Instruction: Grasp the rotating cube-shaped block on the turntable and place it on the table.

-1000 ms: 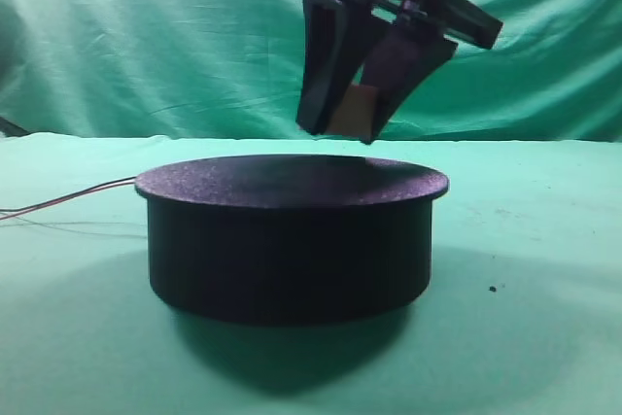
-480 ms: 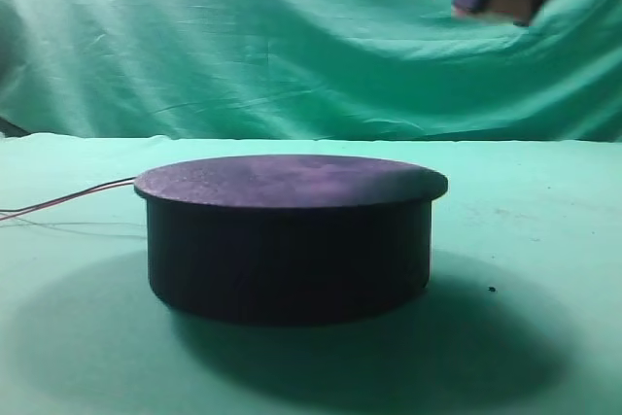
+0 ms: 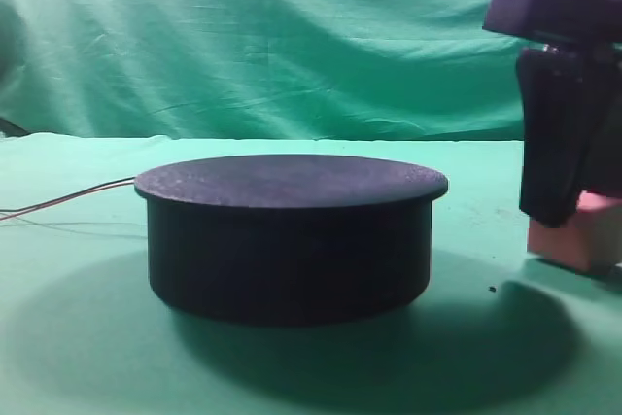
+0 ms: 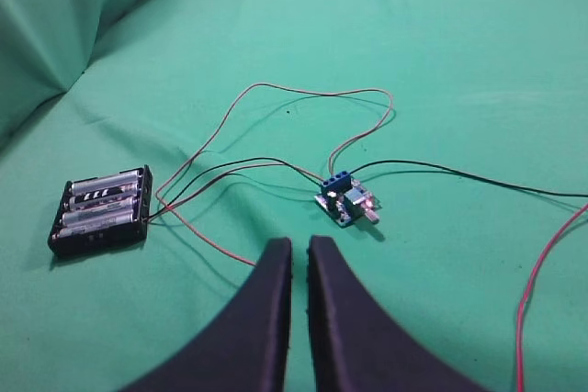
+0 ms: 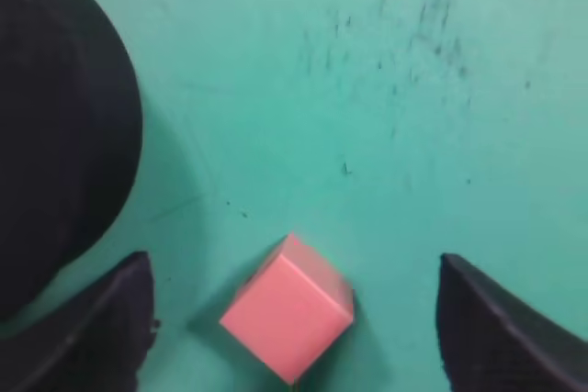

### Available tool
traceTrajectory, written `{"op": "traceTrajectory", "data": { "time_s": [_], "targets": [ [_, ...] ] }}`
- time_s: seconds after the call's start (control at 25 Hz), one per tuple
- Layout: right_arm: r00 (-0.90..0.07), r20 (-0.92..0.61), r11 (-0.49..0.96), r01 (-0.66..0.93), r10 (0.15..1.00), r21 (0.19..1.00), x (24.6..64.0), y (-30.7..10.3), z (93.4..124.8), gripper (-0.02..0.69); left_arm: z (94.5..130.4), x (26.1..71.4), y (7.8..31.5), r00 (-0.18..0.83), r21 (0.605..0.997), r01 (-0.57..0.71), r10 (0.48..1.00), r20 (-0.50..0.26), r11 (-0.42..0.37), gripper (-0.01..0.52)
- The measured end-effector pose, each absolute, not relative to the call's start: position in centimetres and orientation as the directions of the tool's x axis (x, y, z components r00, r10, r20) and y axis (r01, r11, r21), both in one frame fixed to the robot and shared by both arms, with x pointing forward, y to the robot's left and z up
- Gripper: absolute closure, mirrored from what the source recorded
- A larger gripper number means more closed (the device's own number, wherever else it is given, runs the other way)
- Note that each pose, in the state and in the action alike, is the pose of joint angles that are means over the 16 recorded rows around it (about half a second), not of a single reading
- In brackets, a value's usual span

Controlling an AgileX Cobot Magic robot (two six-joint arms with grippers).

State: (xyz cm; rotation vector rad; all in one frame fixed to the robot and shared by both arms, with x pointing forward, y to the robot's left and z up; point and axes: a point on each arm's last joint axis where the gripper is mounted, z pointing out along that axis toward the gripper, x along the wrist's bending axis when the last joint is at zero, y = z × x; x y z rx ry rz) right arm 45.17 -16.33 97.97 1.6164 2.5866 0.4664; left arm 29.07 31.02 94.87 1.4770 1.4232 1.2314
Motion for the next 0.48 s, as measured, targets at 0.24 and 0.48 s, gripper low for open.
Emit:
{"op": "traceTrajectory", "data": {
  "time_s": [0.24, 0.48],
  "targets": [
    [-0.43, 0.092, 0.37, 0.852, 0.898, 0.371, 43.8, -17.5, 103.1, 0.43, 94.9, 29.1, 31.0, -0.072, 0.951, 0.286, 0.987, 0.145, -0.119, 0.514],
    [-0.413, 0.087, 0.319, 0.807, 0.907, 0.497, 40.0, -20.1, 107.6, 0.62, 94.9, 29.1, 31.0, -0.072, 0.951, 0.286, 0.987, 0.145, -0.119, 0.514]
  ]
}}
